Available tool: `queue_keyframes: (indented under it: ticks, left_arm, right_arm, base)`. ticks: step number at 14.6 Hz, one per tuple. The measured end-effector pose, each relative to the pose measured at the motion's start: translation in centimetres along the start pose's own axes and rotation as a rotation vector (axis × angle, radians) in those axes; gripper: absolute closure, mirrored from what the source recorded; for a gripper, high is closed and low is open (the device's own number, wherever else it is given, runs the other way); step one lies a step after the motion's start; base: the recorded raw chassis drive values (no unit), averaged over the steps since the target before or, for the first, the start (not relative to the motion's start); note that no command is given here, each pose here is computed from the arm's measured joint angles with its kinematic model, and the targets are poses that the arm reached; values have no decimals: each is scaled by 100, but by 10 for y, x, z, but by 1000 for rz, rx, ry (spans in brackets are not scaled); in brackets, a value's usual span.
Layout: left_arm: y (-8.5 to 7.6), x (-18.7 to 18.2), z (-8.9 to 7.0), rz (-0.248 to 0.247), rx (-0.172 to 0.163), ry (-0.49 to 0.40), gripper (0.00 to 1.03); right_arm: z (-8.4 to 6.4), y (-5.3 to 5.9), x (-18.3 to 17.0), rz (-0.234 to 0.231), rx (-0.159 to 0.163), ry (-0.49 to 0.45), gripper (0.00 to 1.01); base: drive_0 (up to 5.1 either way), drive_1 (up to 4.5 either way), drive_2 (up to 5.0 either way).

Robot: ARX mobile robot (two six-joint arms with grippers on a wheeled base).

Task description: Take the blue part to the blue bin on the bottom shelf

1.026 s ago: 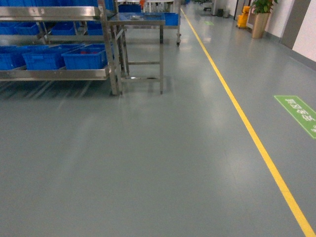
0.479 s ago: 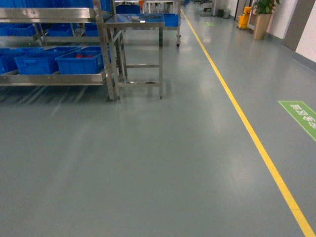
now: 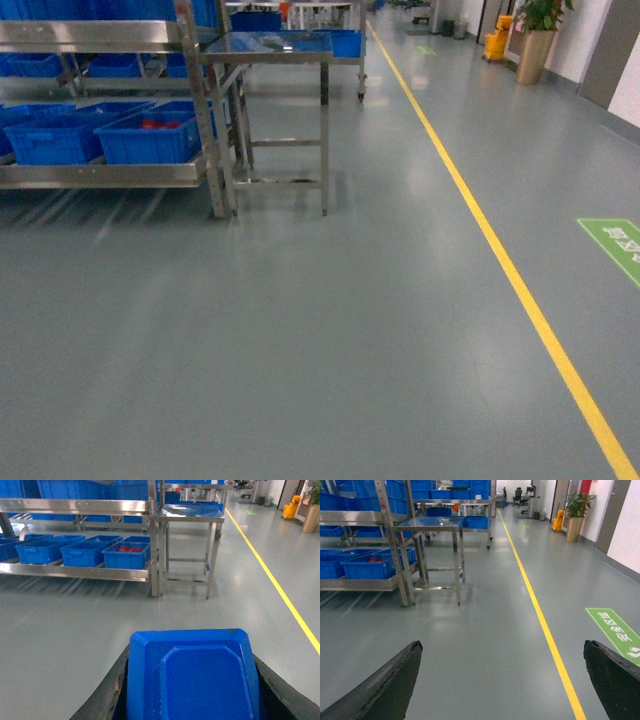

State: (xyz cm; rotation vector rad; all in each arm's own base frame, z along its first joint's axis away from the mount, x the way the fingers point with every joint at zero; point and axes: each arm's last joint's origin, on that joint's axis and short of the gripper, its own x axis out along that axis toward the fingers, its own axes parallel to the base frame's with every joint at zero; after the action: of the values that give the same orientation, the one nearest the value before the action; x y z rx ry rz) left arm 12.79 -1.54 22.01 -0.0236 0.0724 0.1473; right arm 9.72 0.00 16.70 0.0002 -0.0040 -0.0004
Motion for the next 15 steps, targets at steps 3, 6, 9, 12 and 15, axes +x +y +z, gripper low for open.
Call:
queue_keyframes:
  ticks: [3,6,9,12,15]
  left_arm:
    - [0,0,0,0,0,1,59]
    - [0,0,0,0,0,0,59]
    - [0,0,0,0,-1,-2,59]
    - [0,0,0,0,0,0,59]
    - [0,0,0,0,0,0,59]
  right_arm:
    - [0,0,0,0,0,5,3]
    - [0,0,0,0,0,2,3]
    - [0,0,0,0,0,-1,3]
    - [0,0,0,0,0,2,3]
    - [0,0,0,0,0,3,3]
  base:
    - [3,437,-430]
    - [3,437,-430]
    - [3,437,-430]
    - [-2,432,-435]
    - [-9,424,-443]
